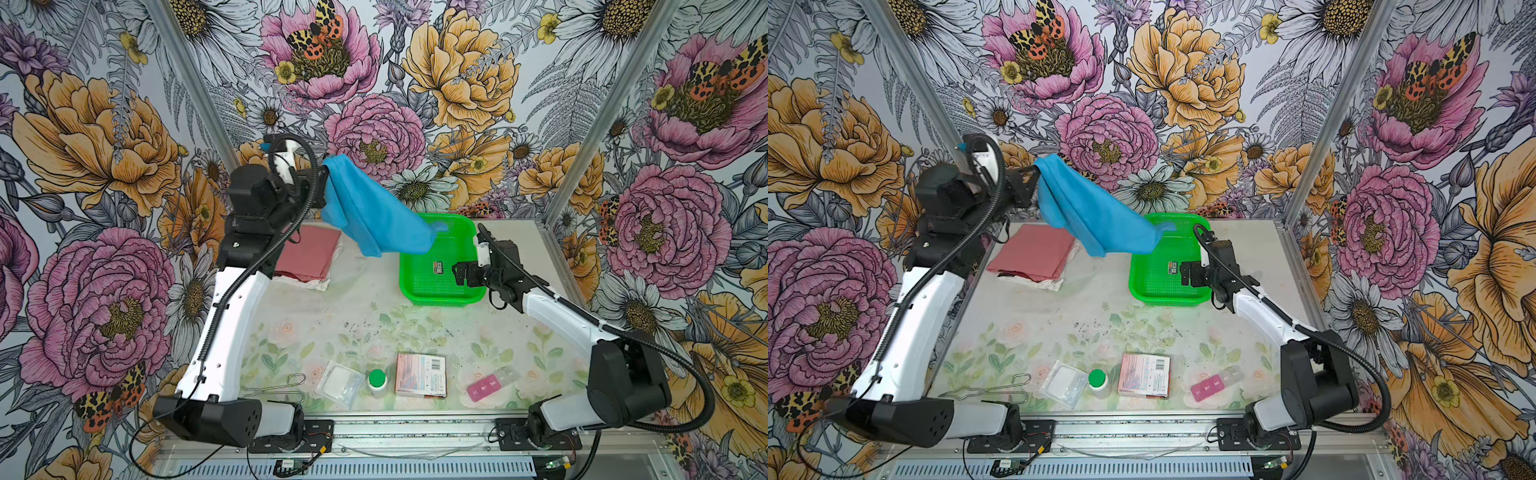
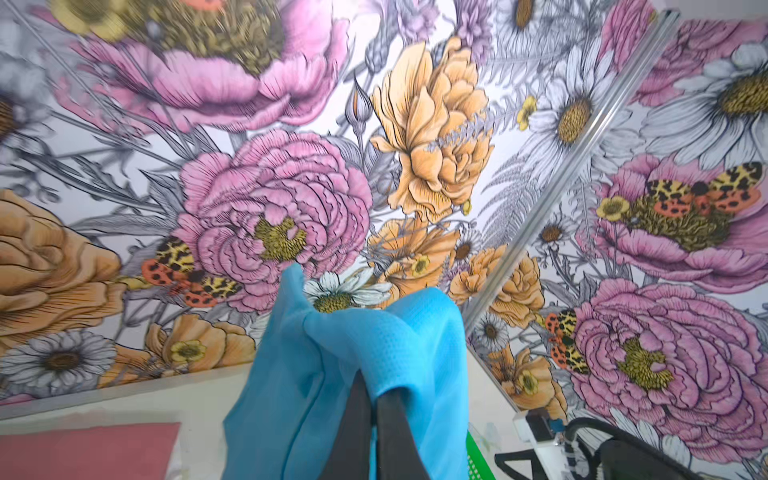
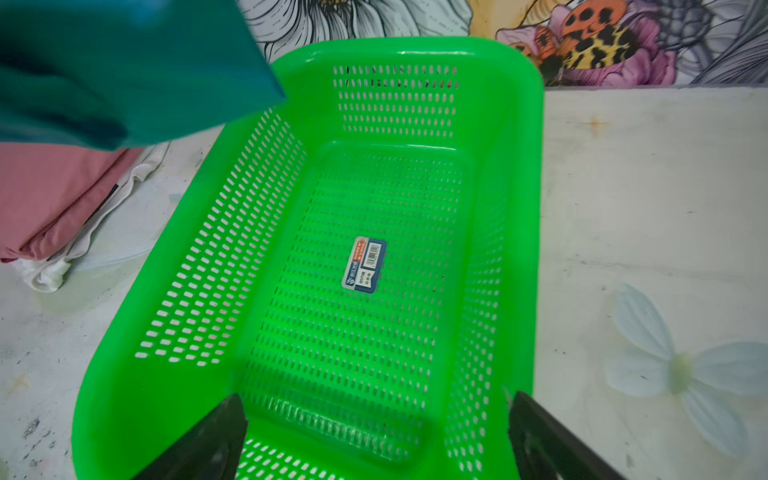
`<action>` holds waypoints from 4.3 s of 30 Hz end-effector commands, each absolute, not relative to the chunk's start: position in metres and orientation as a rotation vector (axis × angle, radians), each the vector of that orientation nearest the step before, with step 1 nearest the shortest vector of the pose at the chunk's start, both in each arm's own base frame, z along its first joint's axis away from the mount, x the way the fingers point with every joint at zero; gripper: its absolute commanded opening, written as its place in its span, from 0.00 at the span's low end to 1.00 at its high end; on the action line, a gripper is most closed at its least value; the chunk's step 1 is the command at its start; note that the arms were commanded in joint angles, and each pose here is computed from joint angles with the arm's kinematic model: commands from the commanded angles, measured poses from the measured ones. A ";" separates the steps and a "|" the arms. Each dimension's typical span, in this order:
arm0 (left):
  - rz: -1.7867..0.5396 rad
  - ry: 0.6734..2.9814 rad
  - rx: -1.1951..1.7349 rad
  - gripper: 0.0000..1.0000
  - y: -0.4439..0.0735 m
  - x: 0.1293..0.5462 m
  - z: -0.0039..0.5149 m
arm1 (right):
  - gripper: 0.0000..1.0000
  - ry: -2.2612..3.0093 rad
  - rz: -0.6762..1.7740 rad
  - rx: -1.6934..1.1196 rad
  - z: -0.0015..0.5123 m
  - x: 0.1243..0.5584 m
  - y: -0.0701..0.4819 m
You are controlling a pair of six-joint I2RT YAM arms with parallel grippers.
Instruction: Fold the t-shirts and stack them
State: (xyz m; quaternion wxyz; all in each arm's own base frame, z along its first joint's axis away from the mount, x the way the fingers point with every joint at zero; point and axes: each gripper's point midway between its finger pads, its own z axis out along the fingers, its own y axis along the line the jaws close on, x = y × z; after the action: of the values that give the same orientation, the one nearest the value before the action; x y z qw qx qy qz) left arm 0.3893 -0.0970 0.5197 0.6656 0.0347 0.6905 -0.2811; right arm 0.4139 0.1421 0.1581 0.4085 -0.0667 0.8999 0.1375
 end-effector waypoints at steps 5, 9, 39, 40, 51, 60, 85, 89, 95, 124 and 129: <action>-0.649 1.580 0.046 0.00 -0.056 0.351 0.507 | 0.99 2.386 0.315 0.016 0.123 0.478 0.172; -0.702 1.620 0.078 0.00 -0.064 0.348 0.489 | 1.00 2.446 0.163 0.120 0.097 0.507 0.160; -0.885 1.728 0.264 0.00 -0.177 0.382 0.440 | 0.99 2.452 0.462 -0.339 0.172 0.441 0.172; -0.886 1.730 0.260 0.00 -0.176 0.383 0.438 | 1.00 2.475 0.485 -0.338 0.164 0.437 0.177; -0.895 1.723 0.248 0.00 -0.173 0.369 0.435 | 1.00 2.599 0.313 -0.147 0.087 0.511 0.106; -0.982 1.764 0.322 0.00 -0.197 0.372 0.420 | 1.00 2.550 0.325 -0.060 0.115 0.584 0.059; -1.236 1.528 0.671 0.00 -0.282 0.327 0.487 | 0.63 1.970 0.938 -0.707 0.240 0.351 0.266; -1.170 1.571 0.590 0.00 -0.269 0.342 0.481 | 0.00 1.965 0.780 -0.566 0.254 0.360 0.234; -1.034 1.770 0.350 0.00 -0.232 0.385 0.411 | 0.00 1.990 0.643 -0.419 0.297 0.425 0.180; -1.128 1.994 -0.144 0.99 -0.139 0.427 0.245 | 0.81 2.651 0.235 -0.558 0.060 0.420 0.220; -1.116 1.974 -0.168 0.99 -0.124 0.419 0.250 | 0.68 2.685 0.151 -0.492 0.038 0.440 0.216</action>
State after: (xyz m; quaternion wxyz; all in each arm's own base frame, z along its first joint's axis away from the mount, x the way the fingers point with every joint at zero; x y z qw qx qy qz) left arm 0.4265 -0.1272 0.2351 0.4057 -0.0779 0.8008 -0.4337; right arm 0.4150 0.2213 0.0298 0.1725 -0.2007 0.9609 0.0814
